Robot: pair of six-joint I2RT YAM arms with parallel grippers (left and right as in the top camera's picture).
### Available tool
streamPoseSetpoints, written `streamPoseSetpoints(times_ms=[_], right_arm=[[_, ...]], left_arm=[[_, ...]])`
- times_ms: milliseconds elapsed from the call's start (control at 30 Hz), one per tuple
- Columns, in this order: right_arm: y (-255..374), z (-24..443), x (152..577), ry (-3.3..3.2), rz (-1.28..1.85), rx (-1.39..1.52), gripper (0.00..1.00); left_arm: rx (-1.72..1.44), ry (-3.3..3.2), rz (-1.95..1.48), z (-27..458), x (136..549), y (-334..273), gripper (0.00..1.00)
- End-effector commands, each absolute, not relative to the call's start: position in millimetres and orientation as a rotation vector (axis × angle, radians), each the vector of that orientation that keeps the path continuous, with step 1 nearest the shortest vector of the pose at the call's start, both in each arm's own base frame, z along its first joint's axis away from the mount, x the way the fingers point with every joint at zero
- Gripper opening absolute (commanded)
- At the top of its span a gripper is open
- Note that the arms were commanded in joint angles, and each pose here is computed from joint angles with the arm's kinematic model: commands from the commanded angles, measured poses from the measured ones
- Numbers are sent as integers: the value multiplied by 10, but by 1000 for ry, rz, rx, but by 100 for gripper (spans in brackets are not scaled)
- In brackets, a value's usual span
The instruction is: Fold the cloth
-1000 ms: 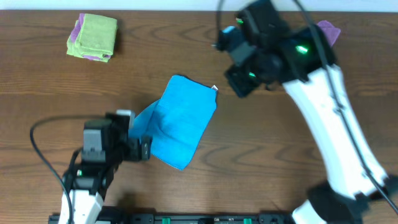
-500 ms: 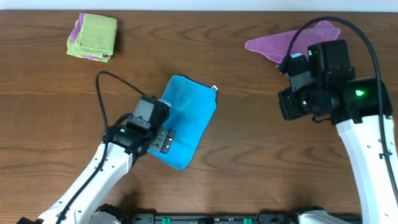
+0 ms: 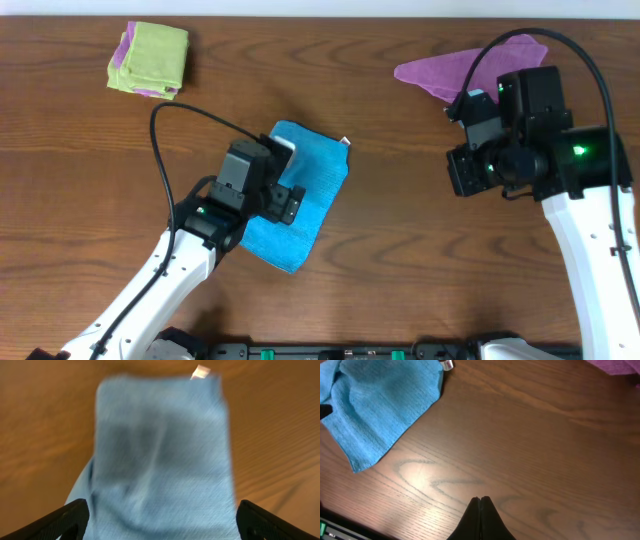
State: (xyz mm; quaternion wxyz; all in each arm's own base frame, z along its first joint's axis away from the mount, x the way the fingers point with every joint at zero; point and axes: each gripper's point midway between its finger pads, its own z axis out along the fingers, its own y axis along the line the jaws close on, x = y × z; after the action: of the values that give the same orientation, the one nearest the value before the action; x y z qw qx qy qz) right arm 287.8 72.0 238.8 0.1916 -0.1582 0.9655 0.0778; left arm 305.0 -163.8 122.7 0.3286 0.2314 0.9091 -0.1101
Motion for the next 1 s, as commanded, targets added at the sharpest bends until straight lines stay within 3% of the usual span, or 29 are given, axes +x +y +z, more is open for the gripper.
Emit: streamPoseSetpoints(times_ms=[0, 300, 333, 367, 400, 467, 633, 967], right_arm=[[729, 2406, 2845, 2712, 245, -426, 2], [800, 2420, 2799, 2712, 309, -439, 2], [825, 2444, 2767, 2704, 331, -456, 1], [827, 2482, 2709, 2691, 332, -487, 2], [815, 2553, 2632, 2669, 327, -498, 2], [796, 2666, 2525, 2613, 312, -523, 2], [692, 2798, 2221, 2470, 243, -518, 2], [625, 2519, 1829, 2468, 253, -459, 2]], left_arm=[[678, 2329, -486, 1360, 2972, -1914, 95], [729, 2293, -627, 1434, 2882, -2083, 95], [736, 2281, -650, 1457, 2876, -2114, 91], [732, 2283, -636, 1452, 2887, -2099, 66], [715, 2314, -588, 1394, 2897, -2031, 64], [643, 2384, -450, 1268, 2953, -1842, 71], [462, 2556, -168, 930, 2980, -1421, 70], [176, 2741, 265, 572, 2798, -782, 66]])
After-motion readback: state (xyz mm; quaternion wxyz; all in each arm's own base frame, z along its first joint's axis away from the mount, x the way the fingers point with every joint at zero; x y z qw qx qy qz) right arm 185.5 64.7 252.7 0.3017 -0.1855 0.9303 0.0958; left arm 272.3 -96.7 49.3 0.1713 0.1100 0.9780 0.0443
